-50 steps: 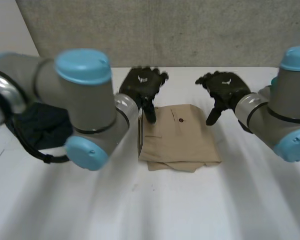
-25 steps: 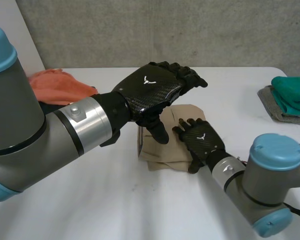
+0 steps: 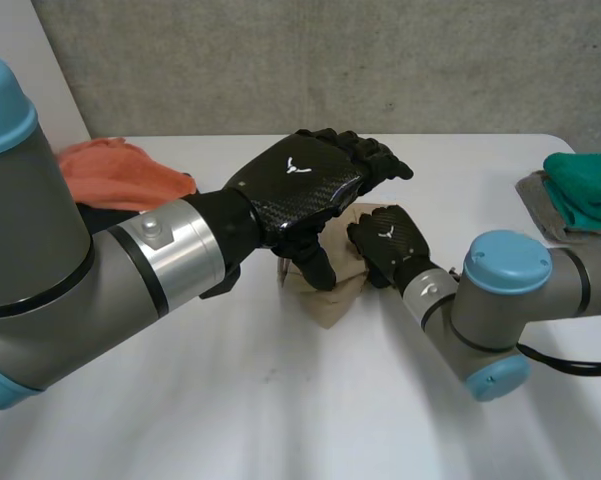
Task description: Fold the laundry.
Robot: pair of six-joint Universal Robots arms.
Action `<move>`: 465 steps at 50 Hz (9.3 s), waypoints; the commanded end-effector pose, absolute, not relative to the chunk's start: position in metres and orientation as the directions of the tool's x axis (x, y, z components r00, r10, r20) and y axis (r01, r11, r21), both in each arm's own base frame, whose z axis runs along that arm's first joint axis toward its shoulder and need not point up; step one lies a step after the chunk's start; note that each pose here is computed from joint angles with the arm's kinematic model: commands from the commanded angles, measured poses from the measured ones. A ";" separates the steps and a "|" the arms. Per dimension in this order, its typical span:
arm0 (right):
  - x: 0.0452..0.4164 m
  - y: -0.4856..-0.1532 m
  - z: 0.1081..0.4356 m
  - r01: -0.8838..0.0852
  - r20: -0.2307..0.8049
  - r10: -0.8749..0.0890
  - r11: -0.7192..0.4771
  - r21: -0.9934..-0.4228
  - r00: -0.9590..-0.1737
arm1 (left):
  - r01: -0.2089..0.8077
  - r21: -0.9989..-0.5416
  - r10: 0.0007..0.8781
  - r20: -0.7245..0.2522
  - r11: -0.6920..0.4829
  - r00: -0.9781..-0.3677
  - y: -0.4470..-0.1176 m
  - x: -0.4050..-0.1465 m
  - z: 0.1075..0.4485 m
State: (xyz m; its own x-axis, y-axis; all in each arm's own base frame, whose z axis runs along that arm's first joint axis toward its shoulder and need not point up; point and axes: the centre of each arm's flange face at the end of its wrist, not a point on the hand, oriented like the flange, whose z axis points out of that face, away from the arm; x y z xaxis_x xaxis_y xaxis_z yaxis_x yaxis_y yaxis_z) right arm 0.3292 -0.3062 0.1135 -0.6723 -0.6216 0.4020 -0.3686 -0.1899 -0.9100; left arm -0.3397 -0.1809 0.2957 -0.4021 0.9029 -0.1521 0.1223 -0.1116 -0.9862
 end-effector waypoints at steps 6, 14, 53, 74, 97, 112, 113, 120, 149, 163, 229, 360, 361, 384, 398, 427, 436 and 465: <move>0.331 -0.358 0.158 -0.312 0.442 -0.535 -0.320 -0.895 -0.720 | 0.119 -0.986 0.895 -0.158 -0.119 -0.417 -0.182 -0.334 0.300; 0.277 -0.431 0.242 -0.286 0.489 -0.337 -0.502 -0.816 -0.804 | 0.112 -0.985 0.882 -0.166 -0.129 -0.442 -0.186 -0.327 0.306; -0.030 -0.511 0.145 -0.398 0.516 -0.229 -0.412 -0.820 -0.826 | 0.121 -0.986 0.885 -0.157 -0.115 -0.438 -0.180 -0.325 0.302; -0.044 -0.456 0.199 -0.293 0.302 -0.158 -0.078 -0.953 -0.940 | 0.107 -0.985 0.888 -0.166 -0.133 -0.428 -0.173 -0.325 0.309; -0.080 -0.435 0.310 -0.641 0.608 0.346 0.027 -0.767 -0.715 | 0.036 -0.981 0.829 -0.180 -0.191 -0.529 -0.189 -0.316 0.335; 0.221 -0.302 0.284 -0.223 0.467 -0.419 -0.511 -0.830 -0.779 | 0.432 -0.883 0.229 -0.465 -0.182 -0.855 -0.372 -0.203 0.275; 0.228 -0.294 0.277 -0.226 0.471 -0.441 -0.501 -0.835 -0.764 | 0.474 -0.863 0.210 -0.503 -0.173 -0.838 -0.383 -0.196 0.265; 0.255 -0.261 0.201 -0.357 0.501 -0.566 -0.352 -0.865 -0.655 | 0.607 -0.782 0.220 -0.622 -0.142 -0.751 -0.450 -0.172 0.187; 0.241 -0.250 0.149 -0.511 0.489 -0.580 -0.141 -0.848 -0.652 | 0.392 -0.896 0.309 -0.441 -0.208 -0.843 -0.537 -0.153 0.108; 0.241 -0.251 0.149 -0.513 0.492 -0.576 -0.141 -0.847 -0.653 | 0.377 -0.852 0.237 -0.475 -0.362 -0.847 -0.503 -0.195 0.215; 0.261 -0.163 0.170 -0.551 0.278 -0.825 0.049 -0.833 -0.492 | 0.262 -0.964 0.430 -0.218 0.044 -0.876 -0.234 -0.251 0.199; 0.198 -0.255 0.118 -0.489 0.308 -0.559 0.205 -0.848 -0.770 | 0.379 -0.908 0.737 -0.377 -0.176 -0.561 -0.284 -0.337 0.148; 0.198 -0.256 0.119 -0.489 0.311 -0.558 0.202 -0.848 -0.769 | 0.379 -0.908 0.737 -0.377 -0.176 -0.561 -0.284 -0.337 0.149; 0.206 -0.268 0.195 -0.474 0.371 -0.531 0.067 -0.878 -0.762 | 0.392 -0.905 0.660 -0.397 -0.165 -0.638 -0.308 -0.324 0.155; 0.212 -0.256 0.225 -0.458 0.380 -0.534 0.015 -0.889 -0.755 | 0.313 -0.948 0.702 -0.265 -0.063 -0.661 -0.309 -0.332 0.136; 0.216 -0.241 0.261 -0.356 0.324 -0.517 -0.039 -0.934 -0.792 | 0.285 -0.951 0.702 -0.286 -0.123 -0.652 -0.309 -0.365 0.139; 0.217 -0.247 0.246 -0.457 0.389 -0.544 -0.011 -0.889 -0.744 | 0.242 -0.948 0.576 -0.317 -0.205 -0.753 -0.277 -0.337 0.231; 0.273 -0.369 0.311 -0.472 0.577 -0.185 -0.407 -0.782 -0.796 | 0.258 -0.741 0.159 -0.441 -0.620 -0.884 -0.346 -0.353 0.333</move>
